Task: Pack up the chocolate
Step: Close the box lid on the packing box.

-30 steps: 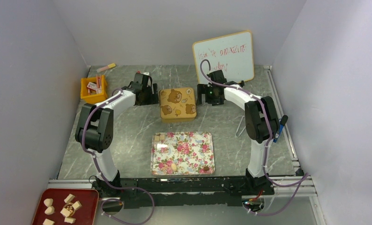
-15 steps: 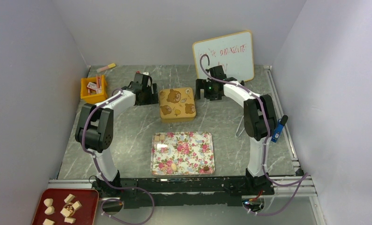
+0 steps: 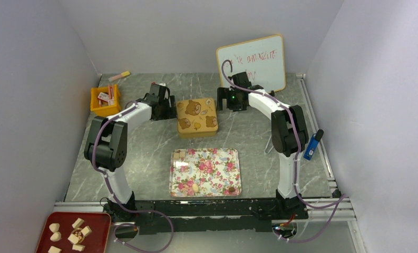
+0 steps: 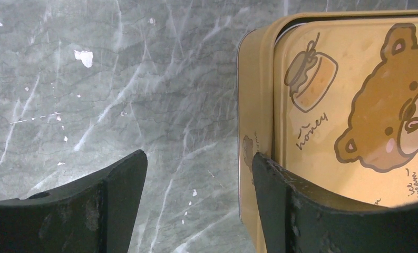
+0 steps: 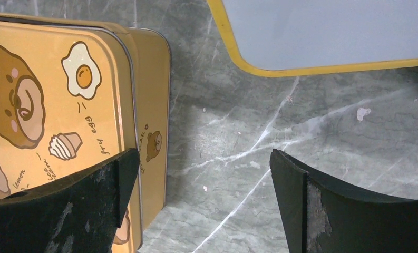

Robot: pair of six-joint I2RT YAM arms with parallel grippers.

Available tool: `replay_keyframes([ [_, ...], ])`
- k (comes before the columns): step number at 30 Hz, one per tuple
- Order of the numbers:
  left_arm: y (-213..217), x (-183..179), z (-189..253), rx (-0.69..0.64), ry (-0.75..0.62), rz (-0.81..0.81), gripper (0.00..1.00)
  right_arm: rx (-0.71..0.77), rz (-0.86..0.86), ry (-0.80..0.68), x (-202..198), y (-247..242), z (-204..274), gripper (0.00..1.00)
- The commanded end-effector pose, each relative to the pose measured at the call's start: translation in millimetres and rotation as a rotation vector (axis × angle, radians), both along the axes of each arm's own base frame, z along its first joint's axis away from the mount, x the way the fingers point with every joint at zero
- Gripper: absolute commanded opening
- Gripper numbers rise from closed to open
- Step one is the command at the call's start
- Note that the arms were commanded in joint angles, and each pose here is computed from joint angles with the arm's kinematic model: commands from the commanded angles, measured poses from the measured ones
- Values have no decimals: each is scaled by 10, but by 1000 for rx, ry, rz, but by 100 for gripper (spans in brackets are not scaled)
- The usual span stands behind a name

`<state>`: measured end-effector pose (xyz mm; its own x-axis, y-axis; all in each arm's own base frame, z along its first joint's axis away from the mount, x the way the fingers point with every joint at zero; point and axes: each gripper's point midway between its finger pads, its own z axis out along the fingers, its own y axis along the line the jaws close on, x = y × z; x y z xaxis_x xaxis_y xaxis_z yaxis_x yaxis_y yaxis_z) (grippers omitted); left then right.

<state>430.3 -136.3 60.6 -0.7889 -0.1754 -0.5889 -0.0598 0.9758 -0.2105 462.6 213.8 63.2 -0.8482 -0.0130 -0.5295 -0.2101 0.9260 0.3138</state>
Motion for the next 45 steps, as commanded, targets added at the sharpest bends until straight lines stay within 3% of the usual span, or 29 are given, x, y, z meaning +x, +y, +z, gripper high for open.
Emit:
replay_keyframes([
  [1,-25,34,153,-25,-39,-4,77,30,31,-35,49,164,161,100],
  [17,-36,-21,156,-35,-37,-17,77,35,64,-35,-87,358,162,100],
  [32,227,-153,343,29,-47,44,76,5,41,-49,-110,243,189,100],
  [45,407,-265,739,20,-118,97,77,2,-7,-61,-44,65,209,100],
])
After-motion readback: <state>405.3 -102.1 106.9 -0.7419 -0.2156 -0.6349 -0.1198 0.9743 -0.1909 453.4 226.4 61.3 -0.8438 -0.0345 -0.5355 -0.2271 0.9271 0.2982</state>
